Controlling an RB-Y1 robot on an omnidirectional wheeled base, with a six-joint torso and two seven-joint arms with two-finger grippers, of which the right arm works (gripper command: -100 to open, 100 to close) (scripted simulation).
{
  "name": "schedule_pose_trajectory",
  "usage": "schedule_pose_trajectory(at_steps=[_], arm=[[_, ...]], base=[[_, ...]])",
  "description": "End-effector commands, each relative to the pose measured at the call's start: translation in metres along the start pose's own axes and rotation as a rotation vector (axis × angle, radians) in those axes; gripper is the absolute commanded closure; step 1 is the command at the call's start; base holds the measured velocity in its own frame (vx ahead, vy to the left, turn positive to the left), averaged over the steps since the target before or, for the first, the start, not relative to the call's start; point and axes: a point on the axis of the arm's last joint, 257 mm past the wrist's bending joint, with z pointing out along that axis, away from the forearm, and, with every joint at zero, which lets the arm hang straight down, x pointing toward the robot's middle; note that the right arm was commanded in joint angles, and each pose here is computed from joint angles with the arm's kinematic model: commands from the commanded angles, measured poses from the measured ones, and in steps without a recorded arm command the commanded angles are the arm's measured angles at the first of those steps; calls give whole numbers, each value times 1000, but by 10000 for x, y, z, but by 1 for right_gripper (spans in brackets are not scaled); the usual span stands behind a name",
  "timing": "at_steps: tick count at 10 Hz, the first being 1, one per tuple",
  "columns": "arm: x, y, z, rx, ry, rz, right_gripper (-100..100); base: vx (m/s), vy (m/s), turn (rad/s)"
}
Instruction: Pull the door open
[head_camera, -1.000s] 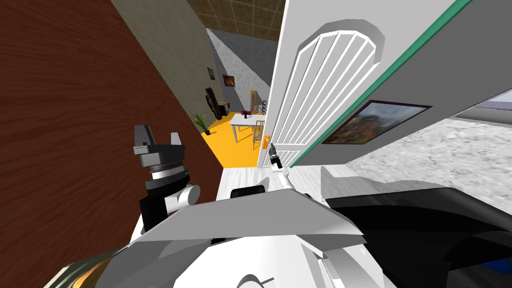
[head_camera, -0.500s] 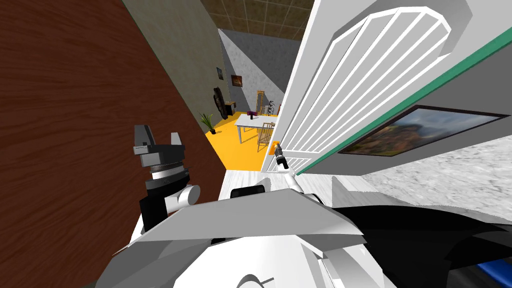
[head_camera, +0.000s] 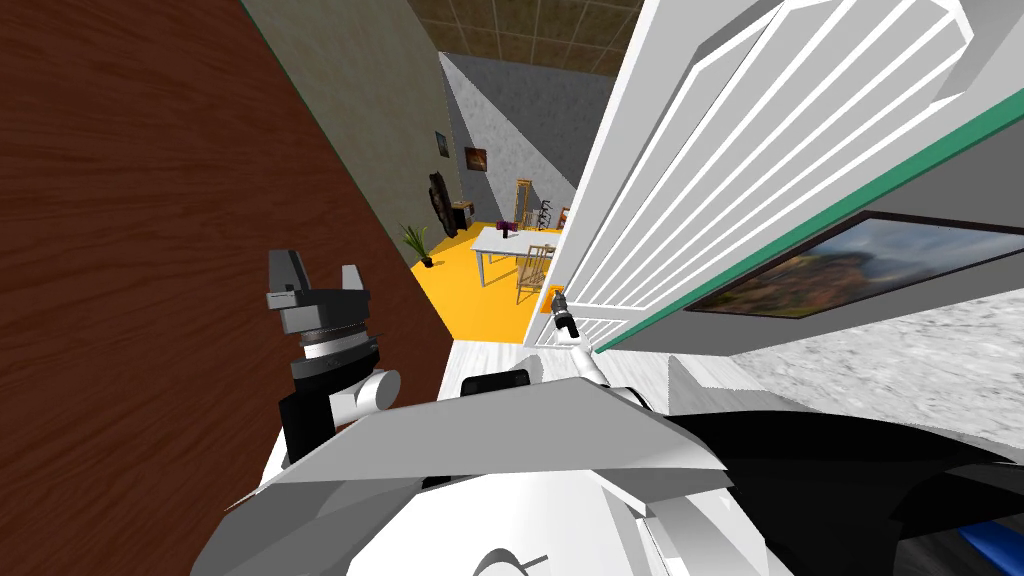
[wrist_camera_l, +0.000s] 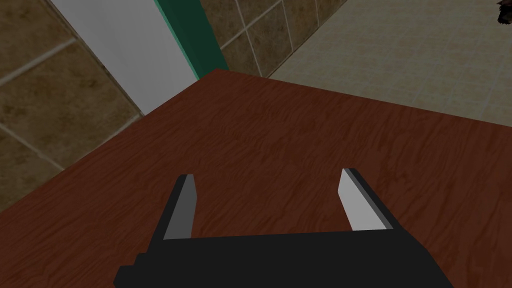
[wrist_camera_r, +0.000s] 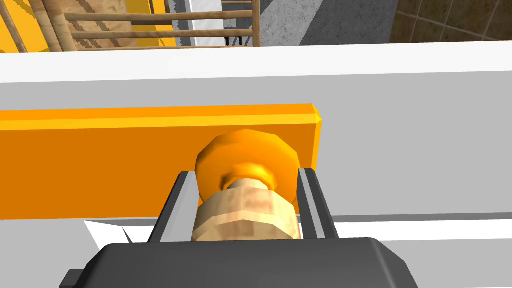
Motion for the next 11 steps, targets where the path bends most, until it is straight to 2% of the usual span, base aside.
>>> schedule_pose_trajectory(at_steps=[1, 4, 11], arm=[[-2, -5, -4, 1, -1, 1, 100], [14, -23, -16, 5, 10, 1, 100], [75, -5, -40, 5, 65, 3, 100]], base=[[-16, 0, 0], [-34, -13, 38], [-197, -73, 126]])
